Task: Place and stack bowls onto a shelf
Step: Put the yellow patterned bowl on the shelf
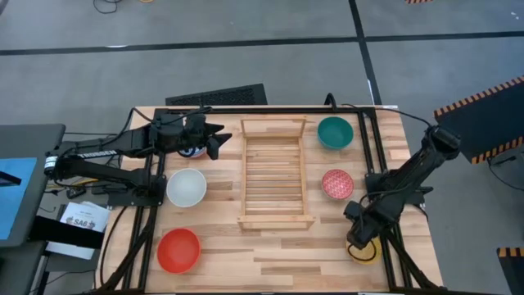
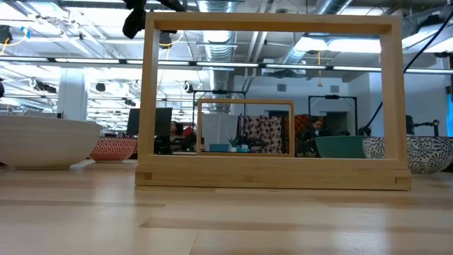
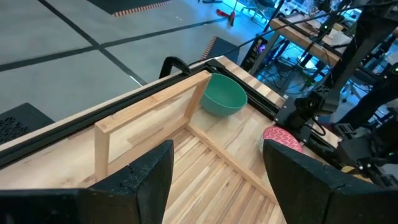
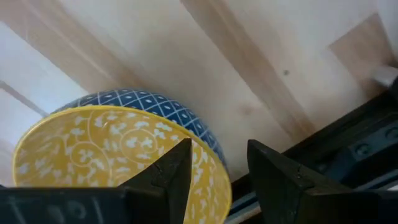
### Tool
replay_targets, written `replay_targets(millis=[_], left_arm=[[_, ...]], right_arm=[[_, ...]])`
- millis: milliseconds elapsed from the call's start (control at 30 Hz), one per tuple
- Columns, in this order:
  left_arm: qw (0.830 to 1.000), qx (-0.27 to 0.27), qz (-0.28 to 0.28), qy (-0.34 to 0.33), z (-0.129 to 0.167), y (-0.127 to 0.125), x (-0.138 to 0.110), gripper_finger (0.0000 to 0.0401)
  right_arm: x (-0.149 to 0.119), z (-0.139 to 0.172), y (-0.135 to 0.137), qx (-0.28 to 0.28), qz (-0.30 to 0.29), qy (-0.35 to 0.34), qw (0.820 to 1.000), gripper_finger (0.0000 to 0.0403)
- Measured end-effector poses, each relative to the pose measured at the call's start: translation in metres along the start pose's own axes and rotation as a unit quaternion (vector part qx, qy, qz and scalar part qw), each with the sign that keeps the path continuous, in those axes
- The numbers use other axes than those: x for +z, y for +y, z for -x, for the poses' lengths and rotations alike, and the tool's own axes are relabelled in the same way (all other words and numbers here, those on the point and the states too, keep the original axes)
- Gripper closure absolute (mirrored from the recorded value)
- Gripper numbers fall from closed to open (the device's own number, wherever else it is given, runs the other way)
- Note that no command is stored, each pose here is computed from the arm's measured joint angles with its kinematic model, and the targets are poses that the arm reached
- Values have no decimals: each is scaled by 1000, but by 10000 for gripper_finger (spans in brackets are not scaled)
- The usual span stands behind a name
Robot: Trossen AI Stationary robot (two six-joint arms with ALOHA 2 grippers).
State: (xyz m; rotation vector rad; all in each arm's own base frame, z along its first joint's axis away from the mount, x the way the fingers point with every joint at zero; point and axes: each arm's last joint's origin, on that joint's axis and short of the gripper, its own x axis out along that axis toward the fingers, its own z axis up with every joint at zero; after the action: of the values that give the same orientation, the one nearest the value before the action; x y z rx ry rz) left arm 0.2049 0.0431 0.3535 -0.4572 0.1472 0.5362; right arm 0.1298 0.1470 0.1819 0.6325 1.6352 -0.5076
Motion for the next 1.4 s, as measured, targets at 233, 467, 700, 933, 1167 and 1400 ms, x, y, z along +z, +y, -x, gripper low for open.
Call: replay_targets(millis=[233, 467, 700, 933, 1167, 1400], left_arm=[[1000, 0, 1, 0, 0, 0, 0, 170], [1000, 0, 1, 0, 0, 0, 0, 170], [1000, 1, 1, -1, 0, 0, 0, 170], [1000, 4, -1, 0, 0, 0, 0, 170], [1000, 4, -1, 0, 0, 0, 0, 170], [1000, -18, -11, -8, 0, -2, 2, 170]], right_arm=[[1, -19, 12, -21, 24, 37, 999, 227], [1, -24, 17, -16, 29, 53, 998, 305], [-2, -6, 9, 23, 61, 65, 996, 366], [-5, 39, -3, 168, 138, 49, 975, 366], [14, 127, -20, 366, 119, -46, 922, 366], [66, 188, -31, 361, 63, -247, 897, 366]])
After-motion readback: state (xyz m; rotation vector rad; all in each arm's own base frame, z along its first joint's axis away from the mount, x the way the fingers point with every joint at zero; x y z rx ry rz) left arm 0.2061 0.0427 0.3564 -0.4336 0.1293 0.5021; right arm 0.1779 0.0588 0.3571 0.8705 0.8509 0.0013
